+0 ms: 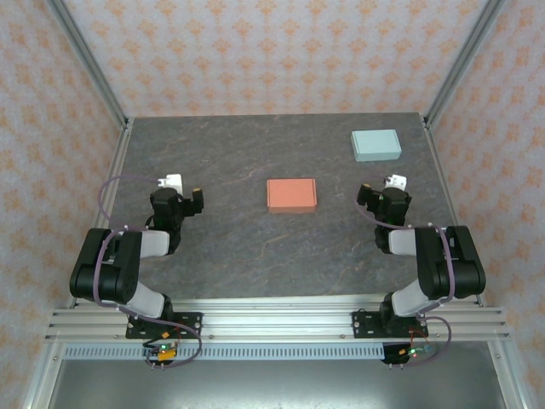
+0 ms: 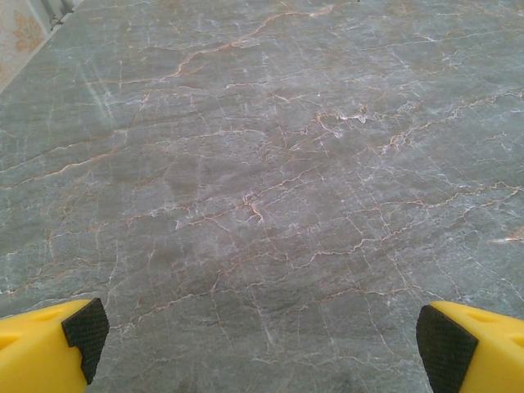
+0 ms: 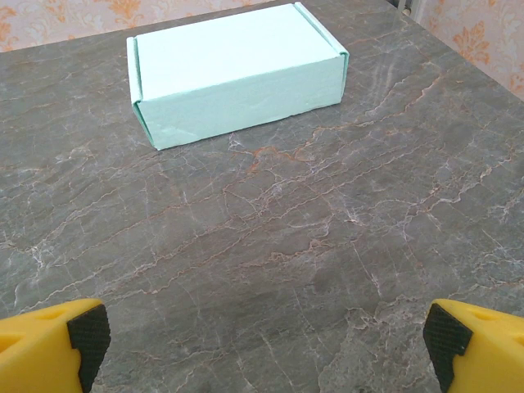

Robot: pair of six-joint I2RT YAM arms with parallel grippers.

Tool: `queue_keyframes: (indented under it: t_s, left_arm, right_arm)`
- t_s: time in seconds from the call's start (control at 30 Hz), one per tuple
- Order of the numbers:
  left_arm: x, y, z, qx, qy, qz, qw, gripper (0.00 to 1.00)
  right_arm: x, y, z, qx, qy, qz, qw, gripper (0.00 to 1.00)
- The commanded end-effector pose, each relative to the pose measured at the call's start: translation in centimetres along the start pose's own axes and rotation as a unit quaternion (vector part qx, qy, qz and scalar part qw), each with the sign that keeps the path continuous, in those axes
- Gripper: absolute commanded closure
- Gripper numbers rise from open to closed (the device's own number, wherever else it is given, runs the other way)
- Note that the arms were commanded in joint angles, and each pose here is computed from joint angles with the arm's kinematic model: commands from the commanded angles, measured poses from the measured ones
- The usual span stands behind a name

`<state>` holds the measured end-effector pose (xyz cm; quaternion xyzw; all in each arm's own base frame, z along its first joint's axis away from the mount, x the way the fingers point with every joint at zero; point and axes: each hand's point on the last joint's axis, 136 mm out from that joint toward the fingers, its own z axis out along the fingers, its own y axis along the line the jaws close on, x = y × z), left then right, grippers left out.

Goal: Fold the paper box

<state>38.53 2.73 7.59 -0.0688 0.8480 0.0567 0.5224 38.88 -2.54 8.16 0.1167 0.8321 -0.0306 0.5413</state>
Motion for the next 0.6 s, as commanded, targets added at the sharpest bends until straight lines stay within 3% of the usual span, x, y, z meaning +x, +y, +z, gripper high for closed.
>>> queue_keyframes:
  t_s: [0.0, 0.57]
  left_arm:
    - [-1.87, -0.31, -0.01, 0.000, -0.029, -0.002, 1.000, 0.00]
    - [-1.85, -0.36, -0.01, 0.001, -0.029, -0.002, 1.000, 0.00]
  right_arm:
    - [-0.80, -0.02, 0.18, 0.007, -0.009, 0.000, 1.000, 0.01]
    - [-0.80, -0.12, 0.19, 0.007, -0.009, 0.002, 1.000, 0.01]
